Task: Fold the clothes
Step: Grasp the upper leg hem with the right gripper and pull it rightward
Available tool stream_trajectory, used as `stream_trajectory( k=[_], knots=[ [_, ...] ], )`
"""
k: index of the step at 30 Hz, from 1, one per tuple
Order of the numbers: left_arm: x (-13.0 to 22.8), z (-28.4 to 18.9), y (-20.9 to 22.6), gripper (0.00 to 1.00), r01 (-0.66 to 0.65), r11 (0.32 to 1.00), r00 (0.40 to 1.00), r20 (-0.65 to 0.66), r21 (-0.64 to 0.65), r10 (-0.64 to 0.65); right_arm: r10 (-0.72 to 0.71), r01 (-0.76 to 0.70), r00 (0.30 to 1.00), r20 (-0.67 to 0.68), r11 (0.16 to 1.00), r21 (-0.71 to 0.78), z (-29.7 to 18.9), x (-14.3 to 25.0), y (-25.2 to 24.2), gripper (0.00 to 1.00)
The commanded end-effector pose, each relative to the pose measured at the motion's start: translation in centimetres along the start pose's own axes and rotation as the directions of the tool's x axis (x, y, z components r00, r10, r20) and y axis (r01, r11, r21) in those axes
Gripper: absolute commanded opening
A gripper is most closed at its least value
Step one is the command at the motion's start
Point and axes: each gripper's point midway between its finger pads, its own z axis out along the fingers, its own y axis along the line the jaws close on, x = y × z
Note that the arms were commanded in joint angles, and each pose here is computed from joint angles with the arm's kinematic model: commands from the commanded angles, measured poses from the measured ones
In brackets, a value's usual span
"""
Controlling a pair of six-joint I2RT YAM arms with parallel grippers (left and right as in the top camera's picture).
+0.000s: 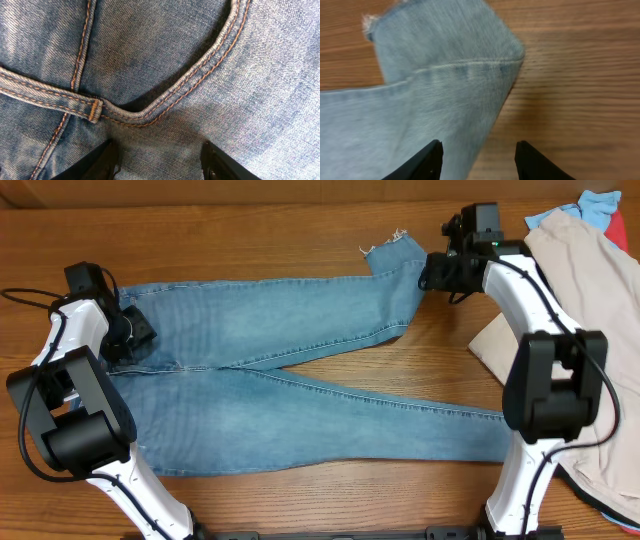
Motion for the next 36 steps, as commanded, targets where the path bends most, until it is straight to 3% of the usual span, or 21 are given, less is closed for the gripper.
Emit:
stream_trajectory(
  k=[1,7,9,10,11,15,23,24,25,26,36],
  knots=[
    [4.2,3.5,1.4,0.57,-0.007,0.999,0.989,-0.150,-0.041,0.001,0.012,-0.015,0.999,-0.039,0.998,-0.068,2.2,1.1,0.9,0.51],
    [4.2,3.5,1.4,0.58,-0.007,0.999,0.989,-0.151,-0.041,0.000,0.007,-0.021,0.997,-0.080,0.985,-0.171,5.2,2.5,2.3,0.49],
    [4.3,3.5,1.3,0.58,-0.006,0.999,0.988,-0.156,-0.036,0.001,0.005,-0.021,0.997,-0.079,0.977,-0.211,5.1,2.4,3.0,0.32],
    [4.3,3.5,1.4,0.58,-0.006,0.999,0.988,-0.156,-0.037,0.000,0.005,-0.020,0.997,-0.074,0.978,-0.208,5.0,2.2,2.9,0.09],
    [4.3,3.5,1.3,0.58,-0.007,0.999,0.988,-0.156,-0.036,0.001,0.005,-0.021,0.997,-0.077,0.978,-0.207,4.9,2.2,3.0,0.04],
    [4.3,3.5,1.4,0.58,-0.006,0.999,0.988,-0.154,-0.037,0.001,0.042,-0.056,0.996,-0.080,0.982,-0.183,2.3,1.3,1.5,0.04],
    [4.0,3.5,1.4,0.58,-0.006,0.999,0.990,-0.142,-0.036,0.000,0.067,-0.068,0.996,0.064,0.998,0.017,-11.7,-4.3,-0.1,0.04],
    [4.0,3.5,1.3,0.58,-0.005,0.999,0.990,-0.142,-0.035,0.000,0.062,-0.064,0.996,0.065,0.998,0.029,-12.6,-4.4,0.2,0.20],
    [4.0,3.5,1.3,0.58,-0.005,0.999,0.990,-0.142,-0.035,0.000,0.059,-0.061,0.996,0.061,0.998,0.033,-12.9,-4.3,0.4,0.32],
    [4.0,3.5,1.3,0.58,-0.005,0.999,0.990,-0.143,-0.035,0.000,0.056,-0.058,0.997,0.053,0.998,0.032,-12.9,-4.1,0.6,0.37],
    [4.3,3.5,1.4,0.58,-0.006,0.999,0.988,-0.156,-0.039,0.000,0.099,-0.090,0.993,-0.065,0.987,0.135,-8.8,-1.0,-2.7,0.40]
  ],
)
